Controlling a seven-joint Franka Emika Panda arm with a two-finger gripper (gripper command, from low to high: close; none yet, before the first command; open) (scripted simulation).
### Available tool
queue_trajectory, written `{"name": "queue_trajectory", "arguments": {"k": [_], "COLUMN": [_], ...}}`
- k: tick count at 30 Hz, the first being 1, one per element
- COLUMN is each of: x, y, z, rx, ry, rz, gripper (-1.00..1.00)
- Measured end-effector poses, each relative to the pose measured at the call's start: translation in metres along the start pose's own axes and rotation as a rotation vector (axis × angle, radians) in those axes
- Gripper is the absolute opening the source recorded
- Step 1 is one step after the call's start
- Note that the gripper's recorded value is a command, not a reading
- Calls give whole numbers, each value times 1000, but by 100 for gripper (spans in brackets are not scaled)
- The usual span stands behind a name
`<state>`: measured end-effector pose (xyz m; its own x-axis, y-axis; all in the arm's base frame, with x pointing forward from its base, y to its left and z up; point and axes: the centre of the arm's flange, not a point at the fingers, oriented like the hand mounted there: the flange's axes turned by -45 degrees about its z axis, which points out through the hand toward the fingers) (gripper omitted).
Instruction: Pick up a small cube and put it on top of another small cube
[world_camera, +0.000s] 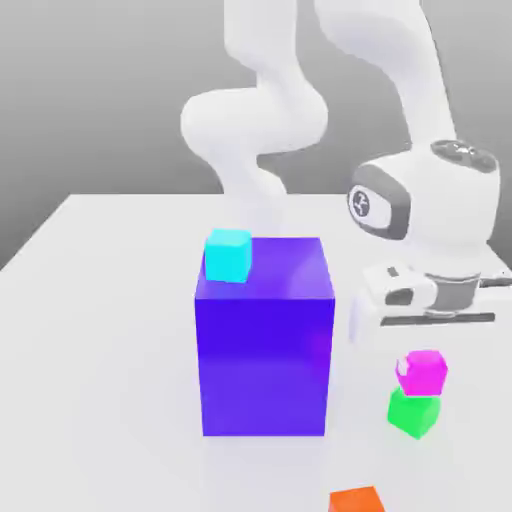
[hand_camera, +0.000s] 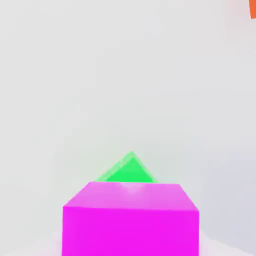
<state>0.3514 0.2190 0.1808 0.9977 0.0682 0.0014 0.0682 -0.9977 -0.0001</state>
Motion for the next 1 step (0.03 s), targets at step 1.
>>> {"name": "queue_trajectory", "arguments": {"k": [1], "x": [0], "y": [0], "z": [0], "rx": [0], "ry": [0], "rz": [0], "gripper": [100]}}
